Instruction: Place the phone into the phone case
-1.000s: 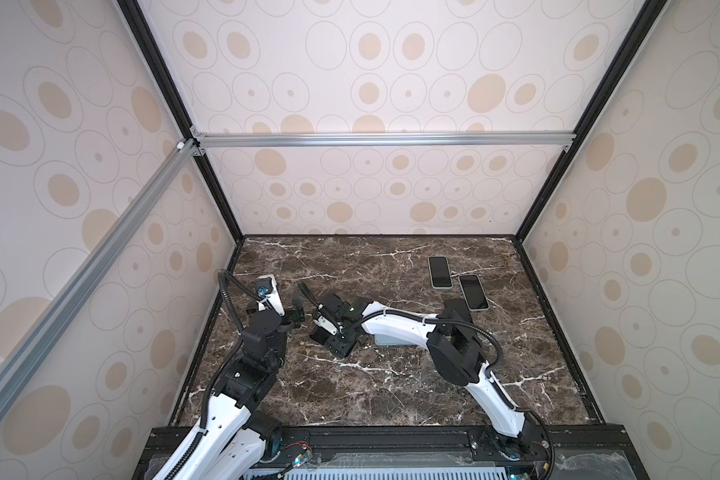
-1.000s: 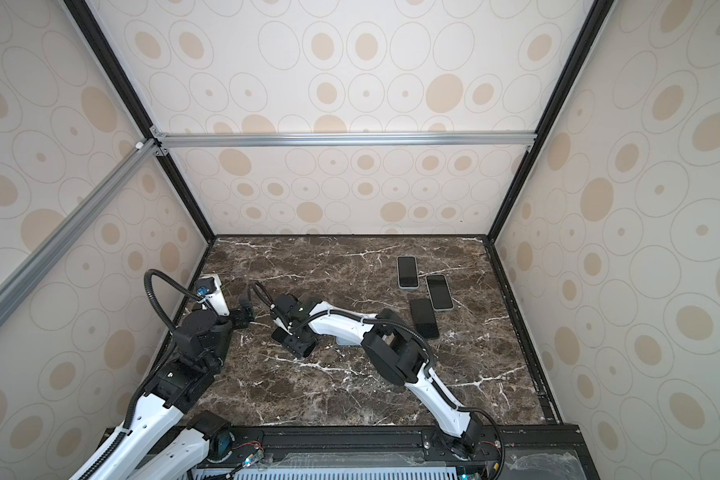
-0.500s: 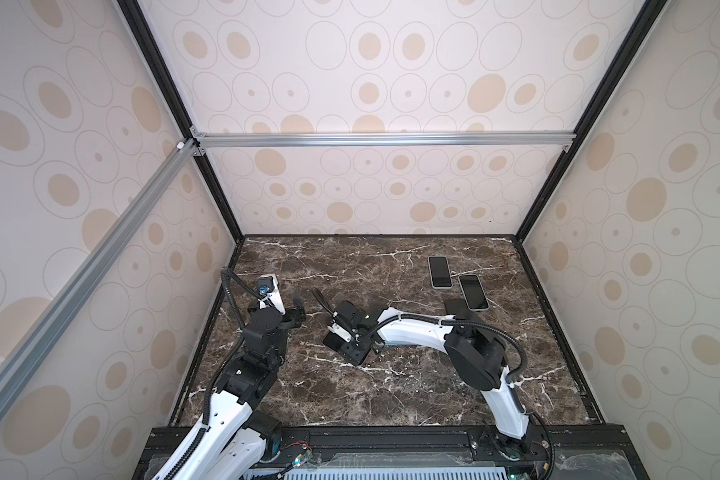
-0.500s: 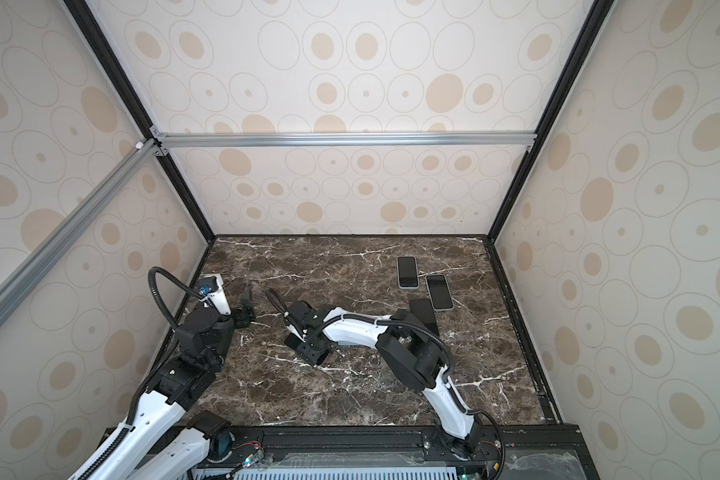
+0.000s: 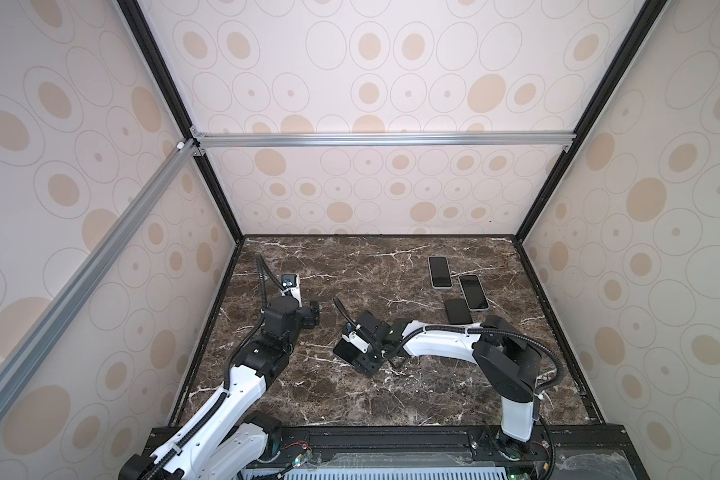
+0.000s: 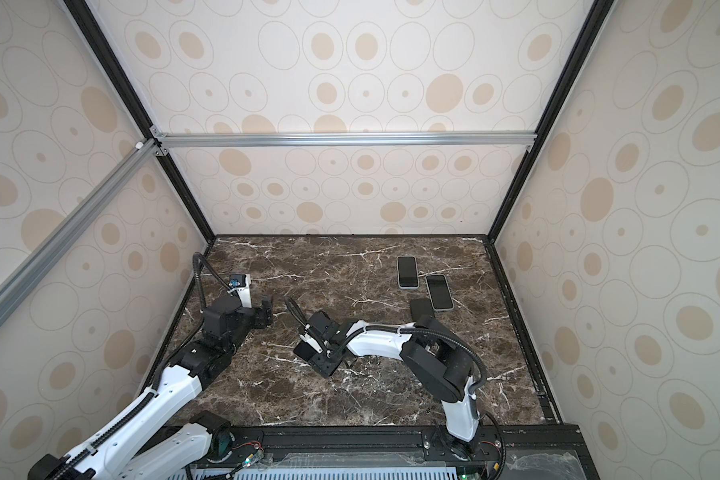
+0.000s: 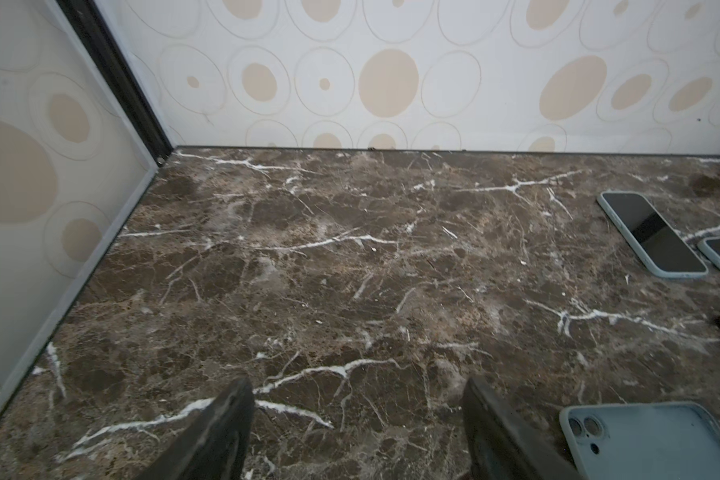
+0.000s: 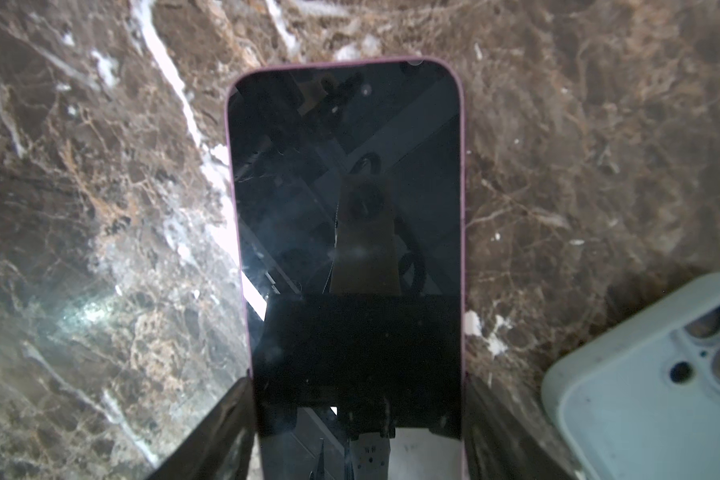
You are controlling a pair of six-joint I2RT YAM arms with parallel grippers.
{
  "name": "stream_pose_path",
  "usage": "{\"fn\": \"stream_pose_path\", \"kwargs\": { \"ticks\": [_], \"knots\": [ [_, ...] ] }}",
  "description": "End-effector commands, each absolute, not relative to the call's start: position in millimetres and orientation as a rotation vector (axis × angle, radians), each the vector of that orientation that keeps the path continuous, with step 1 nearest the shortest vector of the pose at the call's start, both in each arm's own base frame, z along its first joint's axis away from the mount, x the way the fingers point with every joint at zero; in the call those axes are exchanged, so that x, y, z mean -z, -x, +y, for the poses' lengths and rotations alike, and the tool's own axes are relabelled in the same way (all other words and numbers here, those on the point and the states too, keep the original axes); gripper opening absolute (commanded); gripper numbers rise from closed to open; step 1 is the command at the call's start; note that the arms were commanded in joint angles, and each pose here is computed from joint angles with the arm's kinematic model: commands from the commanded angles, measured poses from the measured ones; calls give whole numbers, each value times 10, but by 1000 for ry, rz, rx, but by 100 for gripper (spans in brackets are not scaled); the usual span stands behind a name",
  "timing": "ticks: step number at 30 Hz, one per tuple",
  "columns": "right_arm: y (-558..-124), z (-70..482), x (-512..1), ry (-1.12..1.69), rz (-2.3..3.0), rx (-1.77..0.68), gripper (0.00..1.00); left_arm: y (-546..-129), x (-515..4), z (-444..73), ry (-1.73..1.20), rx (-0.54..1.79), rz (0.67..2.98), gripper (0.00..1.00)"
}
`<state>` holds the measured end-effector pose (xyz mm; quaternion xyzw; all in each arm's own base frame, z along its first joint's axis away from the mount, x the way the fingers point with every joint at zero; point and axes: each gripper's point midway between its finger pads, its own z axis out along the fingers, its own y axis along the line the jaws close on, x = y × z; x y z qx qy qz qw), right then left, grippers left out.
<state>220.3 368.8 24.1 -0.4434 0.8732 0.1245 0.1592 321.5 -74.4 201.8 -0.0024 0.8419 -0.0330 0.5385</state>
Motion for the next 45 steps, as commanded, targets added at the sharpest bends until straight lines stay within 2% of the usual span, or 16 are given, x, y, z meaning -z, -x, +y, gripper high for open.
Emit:
{"fn": "stream_pose_path", "kwargs": {
  "ticks": [1, 9, 22, 29, 38, 45],
  "knots": [
    [-2294, 3796, -484, 1204, 2397, -422, 56, -3261, -2137, -886, -24, 171, 2006, 78],
    [-2323, 3716, -626, 1163, 2317, -419, 56, -3287, -1985, -1219, -131, 345, 2083, 78],
    [-2416, 3503, -1171, 1088, 2151, -367, 56, -3179, -1887, -1782, -309, 709, 2151, 79],
    [-2411, 3290, -1452, 1064, 2089, -357, 56, -2961, -2040, -2149, -442, 1026, 2085, 77],
    [-2362, 3121, -1749, 1063, 1991, -342, 56, -2821, -2031, -2323, -504, 1216, 2083, 66],
    [-2371, 3084, -1828, 1064, 1971, -320, 56, -2671, -2171, -2454, -562, 1406, 2009, 45]
  ]
}}
